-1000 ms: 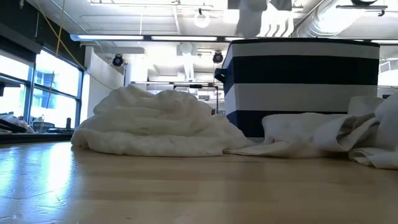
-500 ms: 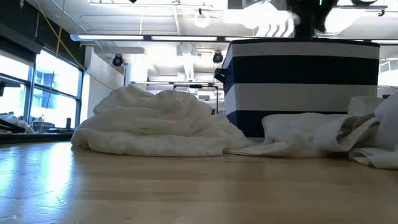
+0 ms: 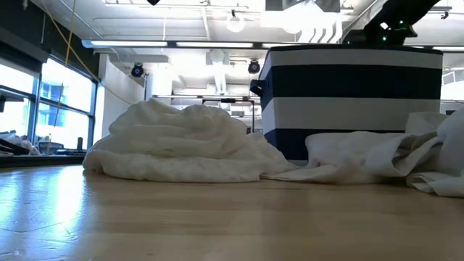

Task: Sort clothes
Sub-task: Put the white sock into the blue laundry organizer, then put the white shirt into the blue laundry organizer

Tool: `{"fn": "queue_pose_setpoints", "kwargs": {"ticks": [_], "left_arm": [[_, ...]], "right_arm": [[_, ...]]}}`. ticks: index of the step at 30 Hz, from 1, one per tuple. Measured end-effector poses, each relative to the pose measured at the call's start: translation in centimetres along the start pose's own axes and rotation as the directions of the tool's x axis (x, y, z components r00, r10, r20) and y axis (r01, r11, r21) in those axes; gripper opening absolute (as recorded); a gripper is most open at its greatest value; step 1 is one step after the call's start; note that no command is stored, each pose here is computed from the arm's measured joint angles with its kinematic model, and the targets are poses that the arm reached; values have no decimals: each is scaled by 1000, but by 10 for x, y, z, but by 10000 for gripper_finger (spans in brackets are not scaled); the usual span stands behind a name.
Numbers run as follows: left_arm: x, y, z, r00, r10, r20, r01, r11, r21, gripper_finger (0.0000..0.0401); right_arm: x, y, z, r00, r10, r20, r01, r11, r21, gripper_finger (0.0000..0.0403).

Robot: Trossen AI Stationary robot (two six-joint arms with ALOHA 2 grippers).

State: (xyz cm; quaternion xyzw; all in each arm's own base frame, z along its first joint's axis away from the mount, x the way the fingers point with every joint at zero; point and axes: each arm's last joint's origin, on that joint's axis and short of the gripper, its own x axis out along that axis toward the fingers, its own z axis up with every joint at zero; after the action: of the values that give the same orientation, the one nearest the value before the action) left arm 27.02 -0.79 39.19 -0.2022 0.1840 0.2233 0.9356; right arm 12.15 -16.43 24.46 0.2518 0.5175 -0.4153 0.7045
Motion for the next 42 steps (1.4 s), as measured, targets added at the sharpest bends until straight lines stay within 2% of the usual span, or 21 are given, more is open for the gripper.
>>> {"fn": "queue_pose_setpoints", "kwargs": {"ticks": [5, 10, 14, 17, 20, 28, 31, 36, 42], "left_arm": [[0, 0, 0, 1000, 8, 0, -8, 1000, 3, 136], [0, 1, 0, 1000, 28, 12, -28, 1000, 3, 136], [0, 1, 0, 999, 40, 19, -40, 999, 3, 136], [0, 1, 0, 999, 40, 19, -41, 999, 4, 136], [0, 1, 0, 999, 40, 19, -40, 999, 2, 136], [1, 5, -7, 996, 82, -46, -83, 996, -17, 136], [5, 7, -13, 989, 113, -91, -117, 992, -43, 136], [15, 7, -22, 976, 155, -154, -167, 984, -67, 136], [26, 4, -28, 970, 143, -198, -157, 986, -56, 136]], "right_arm": [[-36, -7, 18, 999, -2, 34, 2, 1000, 3, 135], [-91, -12, 32, 994, -6, 105, 11, 999, -49, 142], [-118, -14, 41, 977, 12, 214, -23, 999, 47, 142], [-117, -11, 48, 955, 101, 278, -123, 990, 65, 142], [-98, -7, 49, 945, 165, 282, -196, 977, 88, 142], [-2, 0, 14, 981, 158, 111, -174, 972, 161, 142], [12, 2, 5, 983, 157, 90, -170, 972, 162, 142], [-7, 0, 14, 984, 153, 86, -165, 974, 155, 142], [-76, -6, 44, 959, 147, 241, -177, 978, 108, 158]]}}
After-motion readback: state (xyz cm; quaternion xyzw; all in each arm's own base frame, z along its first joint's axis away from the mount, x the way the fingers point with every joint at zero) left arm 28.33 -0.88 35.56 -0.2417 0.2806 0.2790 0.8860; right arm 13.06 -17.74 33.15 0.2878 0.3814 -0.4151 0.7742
